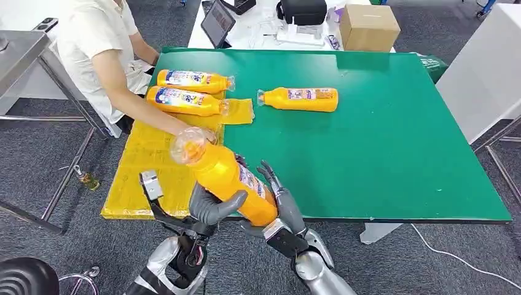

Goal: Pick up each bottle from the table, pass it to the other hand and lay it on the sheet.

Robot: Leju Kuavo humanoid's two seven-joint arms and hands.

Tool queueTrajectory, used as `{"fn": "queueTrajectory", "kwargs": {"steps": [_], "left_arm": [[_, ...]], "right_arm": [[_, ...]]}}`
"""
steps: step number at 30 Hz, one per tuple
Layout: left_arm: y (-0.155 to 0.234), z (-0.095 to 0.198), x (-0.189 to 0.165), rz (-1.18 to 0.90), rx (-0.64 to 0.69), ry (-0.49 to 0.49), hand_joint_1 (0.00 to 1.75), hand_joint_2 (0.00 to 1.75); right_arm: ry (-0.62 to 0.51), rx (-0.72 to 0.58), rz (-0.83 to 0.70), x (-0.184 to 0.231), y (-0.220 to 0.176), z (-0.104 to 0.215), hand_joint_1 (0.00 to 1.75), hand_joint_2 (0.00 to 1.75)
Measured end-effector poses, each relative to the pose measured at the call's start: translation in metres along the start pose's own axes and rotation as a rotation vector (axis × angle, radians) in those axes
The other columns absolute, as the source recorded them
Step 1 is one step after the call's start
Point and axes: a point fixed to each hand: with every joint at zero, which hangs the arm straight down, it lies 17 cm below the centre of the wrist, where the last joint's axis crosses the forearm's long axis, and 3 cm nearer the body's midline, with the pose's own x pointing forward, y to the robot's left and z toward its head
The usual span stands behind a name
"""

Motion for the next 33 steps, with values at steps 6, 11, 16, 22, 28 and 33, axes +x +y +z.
{"fn": "queueTrajectory", "kwargs": {"steps": [6, 11, 16, 22, 28, 33], "left_arm": [[0.001, 0.0, 0.0, -0.033, 0.003, -0.005, 0.93, 1.75], [0.008, -0.002, 0.0, -0.138, 0.041, -0.017, 1.36, 1.75], [0.019, -0.006, 0.005, -0.306, 0.083, -0.057, 1.59, 1.75], [0.05, -0.01, 0.038, -0.814, 0.175, -0.211, 1.66, 1.75], [0.07, -0.009, 0.055, -1.187, 0.222, -0.274, 1.75, 1.75], [0.089, -0.012, 0.052, -1.228, 0.229, -0.211, 1.75, 1.75]], "right_arm": [[0.005, 0.001, -0.002, -0.001, 0.001, 0.002, 0.0, 0.0], [0.012, -0.016, 0.017, -0.004, -0.003, 0.003, 0.0, 0.0], [0.024, -0.077, 0.063, -0.007, -0.014, 0.006, 0.0, 0.0], [0.03, -0.361, 0.217, -0.001, -0.077, 0.01, 0.0, 0.0], [-0.013, -0.534, 0.303, 0.028, -0.125, 0.009, 0.0, 0.0], [-0.004, -0.714, 0.341, 0.04, -0.181, 0.022, 0.0, 0.0]]}}
